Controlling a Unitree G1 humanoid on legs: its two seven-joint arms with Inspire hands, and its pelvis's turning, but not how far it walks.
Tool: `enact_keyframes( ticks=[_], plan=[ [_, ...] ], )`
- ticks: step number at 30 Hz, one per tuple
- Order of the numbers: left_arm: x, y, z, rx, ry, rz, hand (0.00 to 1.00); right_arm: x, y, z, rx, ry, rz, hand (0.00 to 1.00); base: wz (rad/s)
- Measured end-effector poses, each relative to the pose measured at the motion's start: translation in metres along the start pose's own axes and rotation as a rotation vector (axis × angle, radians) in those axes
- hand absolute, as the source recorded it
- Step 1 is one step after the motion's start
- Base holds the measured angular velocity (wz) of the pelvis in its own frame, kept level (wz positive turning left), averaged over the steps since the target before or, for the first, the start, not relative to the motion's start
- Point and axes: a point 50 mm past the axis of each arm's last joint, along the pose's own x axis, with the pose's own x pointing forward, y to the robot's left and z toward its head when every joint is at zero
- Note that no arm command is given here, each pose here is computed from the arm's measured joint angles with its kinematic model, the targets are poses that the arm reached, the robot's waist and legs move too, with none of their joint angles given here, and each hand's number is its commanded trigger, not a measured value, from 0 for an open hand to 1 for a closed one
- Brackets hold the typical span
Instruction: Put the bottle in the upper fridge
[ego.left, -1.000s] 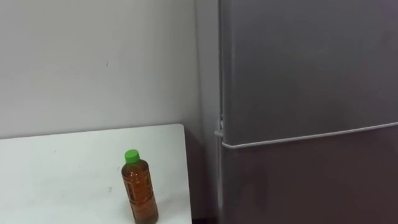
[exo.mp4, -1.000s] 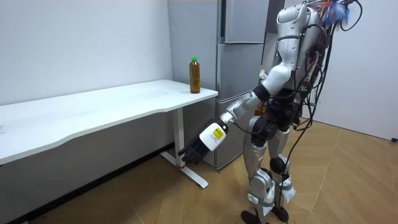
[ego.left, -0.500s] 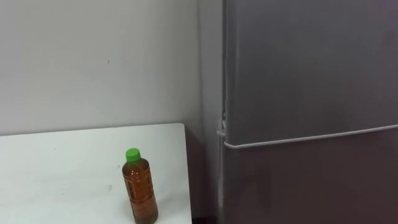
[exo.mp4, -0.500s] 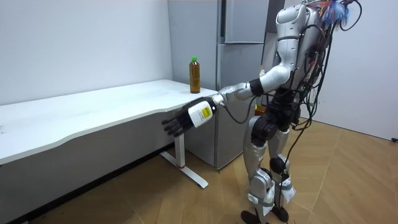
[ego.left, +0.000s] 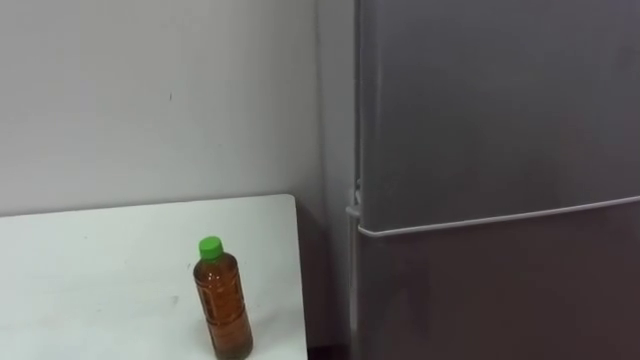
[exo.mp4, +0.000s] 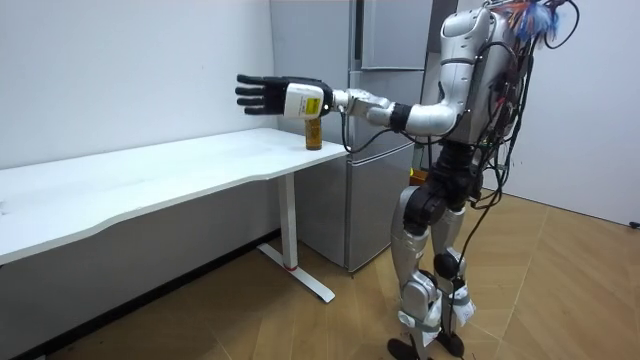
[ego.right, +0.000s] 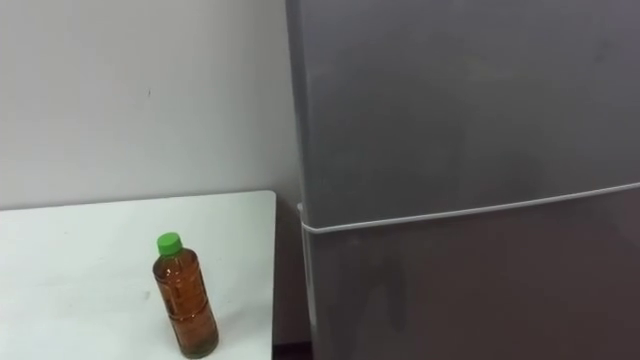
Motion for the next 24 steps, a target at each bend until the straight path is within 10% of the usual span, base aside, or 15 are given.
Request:
enact_keyframes(
  ticks=[24],
  plan=[
    [-0.057, -0.124, 0.018, -0.224, 0.026, -0.789, 0.00, 0.006, 0.014, 0.014, -0.049, -0.016, 0.068, 0.00, 0.00]
  ],
)
